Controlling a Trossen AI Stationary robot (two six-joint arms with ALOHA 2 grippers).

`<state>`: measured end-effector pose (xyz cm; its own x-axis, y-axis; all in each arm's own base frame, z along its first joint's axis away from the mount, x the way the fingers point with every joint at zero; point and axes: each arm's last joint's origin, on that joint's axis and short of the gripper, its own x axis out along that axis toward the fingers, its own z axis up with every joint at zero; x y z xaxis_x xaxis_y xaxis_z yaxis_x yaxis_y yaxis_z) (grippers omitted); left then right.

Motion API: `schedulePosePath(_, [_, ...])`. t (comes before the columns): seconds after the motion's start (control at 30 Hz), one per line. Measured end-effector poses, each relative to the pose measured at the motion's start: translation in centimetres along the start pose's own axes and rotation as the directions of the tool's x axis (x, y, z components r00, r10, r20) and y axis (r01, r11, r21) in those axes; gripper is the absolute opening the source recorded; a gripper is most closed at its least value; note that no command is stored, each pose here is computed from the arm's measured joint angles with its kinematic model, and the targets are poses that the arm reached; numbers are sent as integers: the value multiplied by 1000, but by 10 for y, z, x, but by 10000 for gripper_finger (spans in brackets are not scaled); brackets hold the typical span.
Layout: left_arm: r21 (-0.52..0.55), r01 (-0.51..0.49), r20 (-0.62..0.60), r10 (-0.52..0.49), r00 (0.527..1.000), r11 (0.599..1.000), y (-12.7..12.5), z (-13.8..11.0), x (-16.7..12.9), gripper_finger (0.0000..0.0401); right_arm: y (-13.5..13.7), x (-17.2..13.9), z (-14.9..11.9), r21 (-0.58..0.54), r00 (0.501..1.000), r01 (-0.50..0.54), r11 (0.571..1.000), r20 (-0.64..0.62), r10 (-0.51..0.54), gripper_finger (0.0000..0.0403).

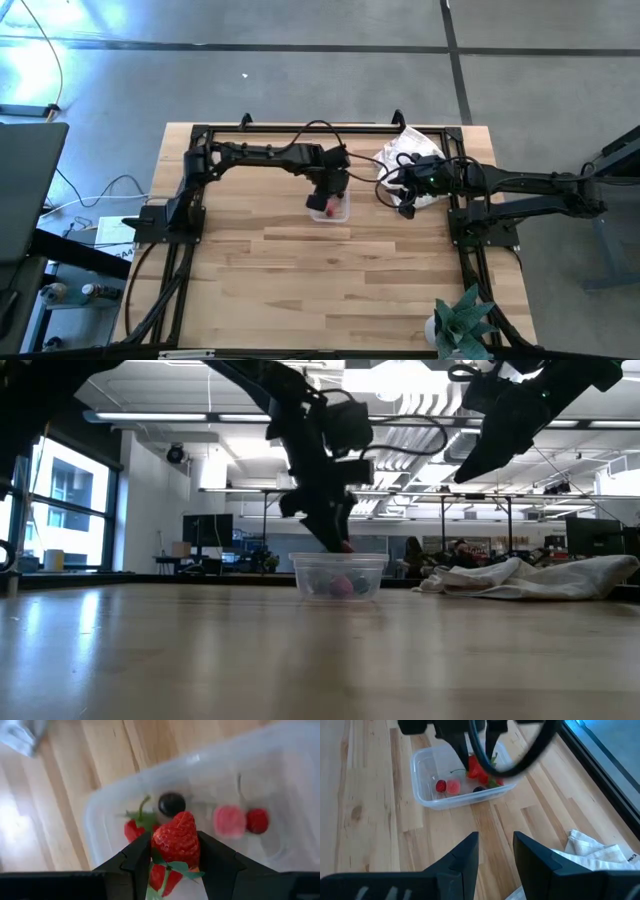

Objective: Pick and placing Produce into tupperware
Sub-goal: Put the strawberry into the transparent container

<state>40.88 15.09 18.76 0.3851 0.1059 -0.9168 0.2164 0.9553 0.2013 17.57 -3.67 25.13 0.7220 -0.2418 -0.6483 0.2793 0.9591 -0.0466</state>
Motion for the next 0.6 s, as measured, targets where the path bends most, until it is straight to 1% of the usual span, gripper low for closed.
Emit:
schedulePosePath(0.2, [24,42,-51,-41,998,999,-6,-4,11,131,0,0,0,0,1000,0,1000,1,0,112])
schedulePosePath(0.27, [28,38,-43,-37,998,999,-7,-2,14,131,0,0,0,0,1000,0,1000,1,0,112])
schedulePosePath(0.37, [23,59,-58,-58,997,998,-9,-4,17,131,0,0,0,0,1000,1,1000,1,-1,112])
schedulePosePath(0.47, [28,45,-52,-43,998,999,-9,-2,21,131,0,0,0,0,1000,0,1000,2,0,112])
schedulePosePath(0.53, [26,58,-72,-56,996,998,-11,-5,24,131,0,0,0,0,1000,0,1000,1,0,112])
schedulePosePath(0.6, [27,50,-61,-48,997,998,-10,-3,28,131,0,0,0,0,1000,0,1000,2,0,112])
